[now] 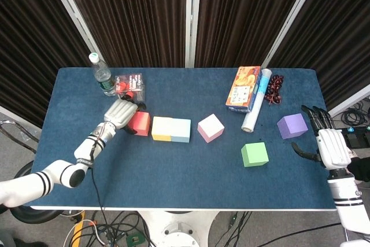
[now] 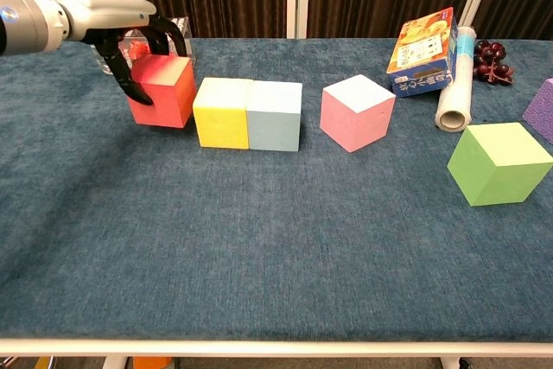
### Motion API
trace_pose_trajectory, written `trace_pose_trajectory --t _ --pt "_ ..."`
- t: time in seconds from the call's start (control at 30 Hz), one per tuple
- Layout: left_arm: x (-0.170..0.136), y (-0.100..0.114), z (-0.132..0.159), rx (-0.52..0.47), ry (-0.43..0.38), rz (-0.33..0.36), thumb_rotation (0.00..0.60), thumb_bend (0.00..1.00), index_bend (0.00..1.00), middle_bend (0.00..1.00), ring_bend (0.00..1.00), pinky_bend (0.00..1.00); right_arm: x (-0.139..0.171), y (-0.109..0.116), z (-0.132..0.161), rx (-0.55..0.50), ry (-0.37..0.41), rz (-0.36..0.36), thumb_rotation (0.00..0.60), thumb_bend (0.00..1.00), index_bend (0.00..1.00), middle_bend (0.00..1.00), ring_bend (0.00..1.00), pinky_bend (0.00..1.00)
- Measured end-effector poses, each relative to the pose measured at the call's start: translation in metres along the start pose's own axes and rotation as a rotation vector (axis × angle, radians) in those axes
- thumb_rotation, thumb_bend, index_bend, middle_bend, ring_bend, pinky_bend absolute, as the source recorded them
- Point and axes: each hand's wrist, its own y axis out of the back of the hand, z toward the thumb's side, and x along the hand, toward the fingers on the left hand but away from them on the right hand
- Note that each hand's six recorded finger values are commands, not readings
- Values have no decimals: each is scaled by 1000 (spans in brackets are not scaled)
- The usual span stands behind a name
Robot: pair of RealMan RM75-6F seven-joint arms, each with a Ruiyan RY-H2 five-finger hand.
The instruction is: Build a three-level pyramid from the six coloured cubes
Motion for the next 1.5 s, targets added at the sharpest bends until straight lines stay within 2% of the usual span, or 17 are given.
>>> trace_pose_trajectory --t 0.63,1.13,1.5 --pt "7 -10 23 -62 -16 -18 600 101 257 452 290 145 1 2 -5 0 -12 -3 600 207 0 118 0 0" --pt "7 -9 13 -51 32 -11 600 101 256 451 290 145 2 2 -8 -2 -17 -5 600 207 0 118 0 0" --pt "13 -14 21 -61 19 -32 600 101 255 450 290 145 2 4 -11 0 -26 -11 600 207 0 118 0 0"
